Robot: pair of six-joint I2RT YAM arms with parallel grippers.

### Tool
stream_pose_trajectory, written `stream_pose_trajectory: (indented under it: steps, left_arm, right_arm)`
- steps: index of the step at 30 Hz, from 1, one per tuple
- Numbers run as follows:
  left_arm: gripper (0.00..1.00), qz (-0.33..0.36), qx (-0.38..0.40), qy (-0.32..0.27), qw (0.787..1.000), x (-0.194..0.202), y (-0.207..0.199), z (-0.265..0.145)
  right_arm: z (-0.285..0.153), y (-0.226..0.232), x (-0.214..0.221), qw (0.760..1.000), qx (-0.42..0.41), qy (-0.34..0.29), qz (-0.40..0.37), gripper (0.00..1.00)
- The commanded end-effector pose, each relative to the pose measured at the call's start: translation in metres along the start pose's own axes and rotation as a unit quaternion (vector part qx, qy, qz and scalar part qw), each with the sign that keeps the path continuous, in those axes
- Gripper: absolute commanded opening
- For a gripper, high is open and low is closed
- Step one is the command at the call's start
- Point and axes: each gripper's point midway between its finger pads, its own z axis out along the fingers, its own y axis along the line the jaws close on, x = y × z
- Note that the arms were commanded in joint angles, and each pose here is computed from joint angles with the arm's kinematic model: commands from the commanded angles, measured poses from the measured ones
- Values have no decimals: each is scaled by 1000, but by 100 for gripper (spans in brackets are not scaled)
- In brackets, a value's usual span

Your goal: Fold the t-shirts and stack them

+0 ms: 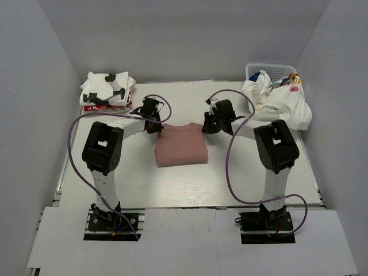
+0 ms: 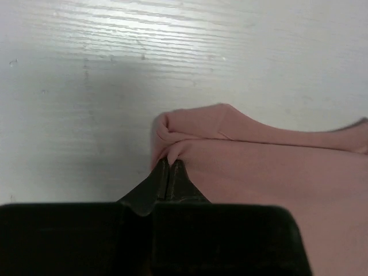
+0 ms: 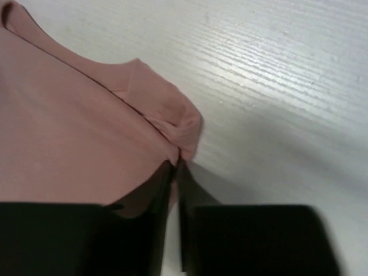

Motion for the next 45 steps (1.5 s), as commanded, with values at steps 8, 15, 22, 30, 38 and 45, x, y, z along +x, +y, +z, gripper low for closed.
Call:
stream_pose_trajectory:
  steps: [8,15,22,30,38,45]
  left_arm:
    - [100,-36,-31,-61,997,-59,12,-35]
    - [100,-67,44,-44,996,-46,-13,-88]
    - [100,-43,263,64,962,35,-79,-112]
    - [100,-40,200,189,960,130,-34,-76]
    - [100,-42,136,148,979,112,-14,-90]
    - [100,-44,123,27,991,42,-18,-142]
  right_arm:
    - [-42,17,-73,996,-9,-80,-45,55]
    - [-78,77,-43,989,-114,-54,-74,90]
    - [-106,154,25,959,-281,32,1,90]
    - [-76,130,81,952,-252,131,117,90]
    - [-82,106,84,953,-225,137,148,90]
    - [-119,121,39,973,-202,70,90,90]
